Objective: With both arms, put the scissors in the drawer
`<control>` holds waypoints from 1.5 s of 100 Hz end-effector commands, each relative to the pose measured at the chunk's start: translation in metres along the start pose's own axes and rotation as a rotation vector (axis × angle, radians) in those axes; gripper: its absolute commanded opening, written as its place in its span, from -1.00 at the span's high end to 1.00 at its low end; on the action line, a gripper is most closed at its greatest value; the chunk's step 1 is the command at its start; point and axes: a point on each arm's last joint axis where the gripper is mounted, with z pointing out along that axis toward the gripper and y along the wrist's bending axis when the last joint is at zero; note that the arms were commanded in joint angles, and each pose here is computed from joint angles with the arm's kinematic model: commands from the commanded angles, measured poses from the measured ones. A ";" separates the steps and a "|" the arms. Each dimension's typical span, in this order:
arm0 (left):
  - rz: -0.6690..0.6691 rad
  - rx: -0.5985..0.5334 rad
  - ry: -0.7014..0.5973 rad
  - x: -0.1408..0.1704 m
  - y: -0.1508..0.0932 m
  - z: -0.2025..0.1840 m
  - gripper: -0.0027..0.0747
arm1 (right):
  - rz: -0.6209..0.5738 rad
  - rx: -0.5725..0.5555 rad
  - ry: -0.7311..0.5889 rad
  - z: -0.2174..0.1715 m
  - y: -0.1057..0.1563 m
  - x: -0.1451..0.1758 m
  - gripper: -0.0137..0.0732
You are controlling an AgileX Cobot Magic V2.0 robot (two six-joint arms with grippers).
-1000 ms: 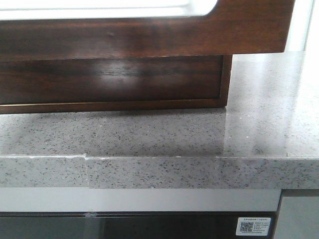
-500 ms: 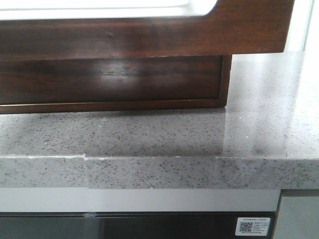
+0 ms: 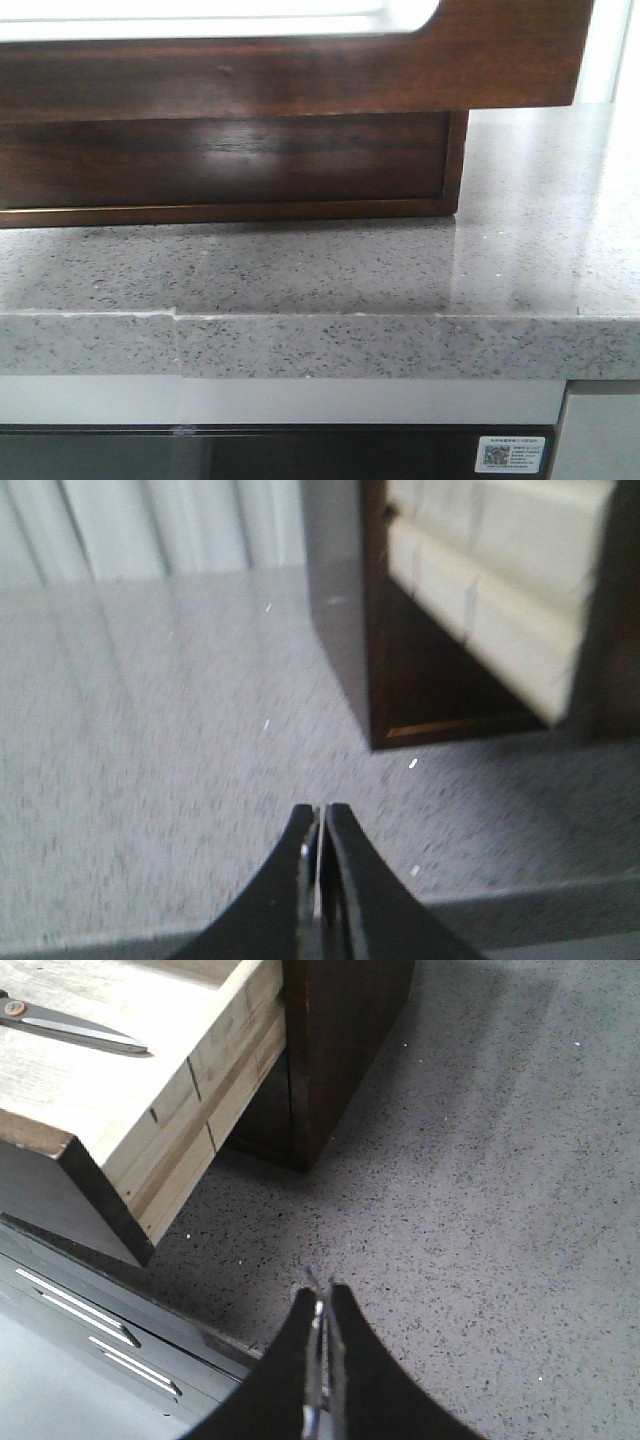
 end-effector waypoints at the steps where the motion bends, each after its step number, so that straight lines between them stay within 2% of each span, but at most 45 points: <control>1: -0.036 -0.038 -0.174 -0.002 0.003 0.001 0.98 | -0.001 0.024 -0.085 -0.005 -0.002 -0.012 0.85; 13: -0.036 -0.045 -0.226 0.012 0.003 0.007 0.98 | -0.001 0.024 -0.085 -0.005 -0.002 -0.012 0.84; 16: -0.042 -0.042 -0.194 0.014 0.003 0.007 0.98 | -0.001 0.024 -0.085 -0.005 -0.002 -0.012 0.84; 88: -0.062 -0.039 -0.187 0.015 0.002 0.007 0.98 | -0.002 0.026 -0.093 -0.007 -0.002 -0.010 0.84; 100: -0.062 -0.039 -0.187 0.015 0.002 0.007 0.98 | 0.016 0.119 -0.193 -0.015 -0.006 0.002 0.84; 116: -0.062 -0.039 -0.187 0.015 0.002 0.007 0.98 | 0.044 0.320 -0.443 -0.019 -0.012 0.038 0.84; 150: -0.062 -0.039 -0.187 0.015 0.002 0.007 0.98 | 0.068 0.414 -0.649 -0.001 -0.012 0.100 0.85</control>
